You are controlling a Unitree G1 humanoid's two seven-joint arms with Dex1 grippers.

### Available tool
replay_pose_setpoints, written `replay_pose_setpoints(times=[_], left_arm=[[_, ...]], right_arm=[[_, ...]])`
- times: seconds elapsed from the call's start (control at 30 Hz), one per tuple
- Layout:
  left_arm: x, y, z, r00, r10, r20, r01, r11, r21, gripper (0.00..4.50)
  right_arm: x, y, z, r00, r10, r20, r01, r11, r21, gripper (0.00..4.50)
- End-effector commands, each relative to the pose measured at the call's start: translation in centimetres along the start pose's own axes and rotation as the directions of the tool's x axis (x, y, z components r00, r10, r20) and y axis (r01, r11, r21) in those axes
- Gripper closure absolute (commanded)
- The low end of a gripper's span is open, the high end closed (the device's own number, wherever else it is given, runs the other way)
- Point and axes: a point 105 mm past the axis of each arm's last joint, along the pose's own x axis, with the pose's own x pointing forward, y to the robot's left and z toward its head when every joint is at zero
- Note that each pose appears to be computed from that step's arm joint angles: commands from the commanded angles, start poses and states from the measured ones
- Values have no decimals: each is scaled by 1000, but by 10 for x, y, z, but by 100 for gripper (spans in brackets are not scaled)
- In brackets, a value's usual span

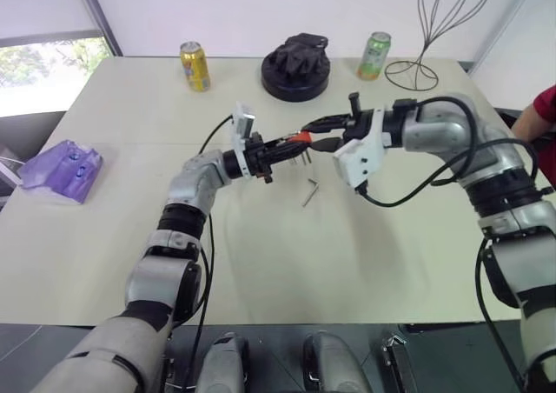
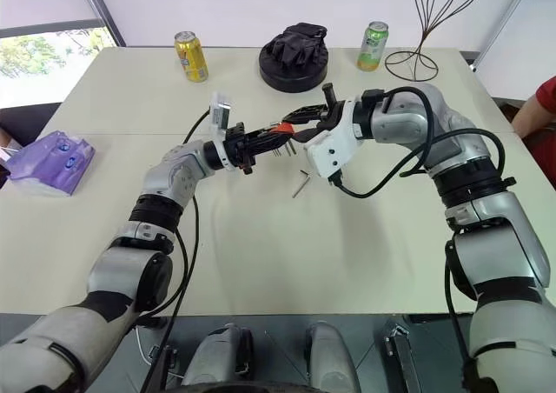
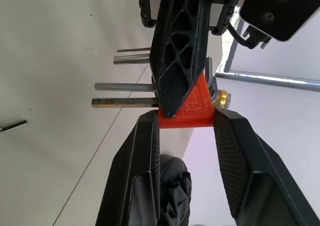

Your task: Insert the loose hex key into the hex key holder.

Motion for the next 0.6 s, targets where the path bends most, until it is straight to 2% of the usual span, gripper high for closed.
replay_pose_setpoints(times=[0.03,0.1,0.2,0.27,0.37,0.43,0.5,0.53,0.6], left_arm=[[0,9,20,997,65,28,-67,995,74,429],[-3,9,18,998,65,2,-65,995,79,429],[-10,8,13,997,62,-49,-57,994,98,429],[-18,7,8,993,55,-107,-42,992,122,429],[-32,4,0,973,43,-226,4,980,200,429],[-41,2,1,959,41,-282,30,970,242,429],[-50,0,5,945,38,-323,54,961,273,429],[-54,0,7,941,39,-335,60,958,282,429],[-58,-1,12,936,43,-349,67,952,299,429]], right_arm=[[-8,-9,4,999,-41,6,41,999,2,250],[-10,-5,1,999,-31,-10,31,999,20,165],[-13,0,-8,998,-14,-65,17,999,52,2],[-20,11,-21,991,18,-136,-3,993,116,2],[-31,26,-35,977,29,-213,53,928,368,2],[-37,34,-38,968,1,-252,157,780,606,2],[-39,50,-28,971,44,-233,169,561,810,2],[-40,58,-22,972,74,-222,163,462,872,2],[-40,66,-8,976,105,-189,145,327,934,2]])
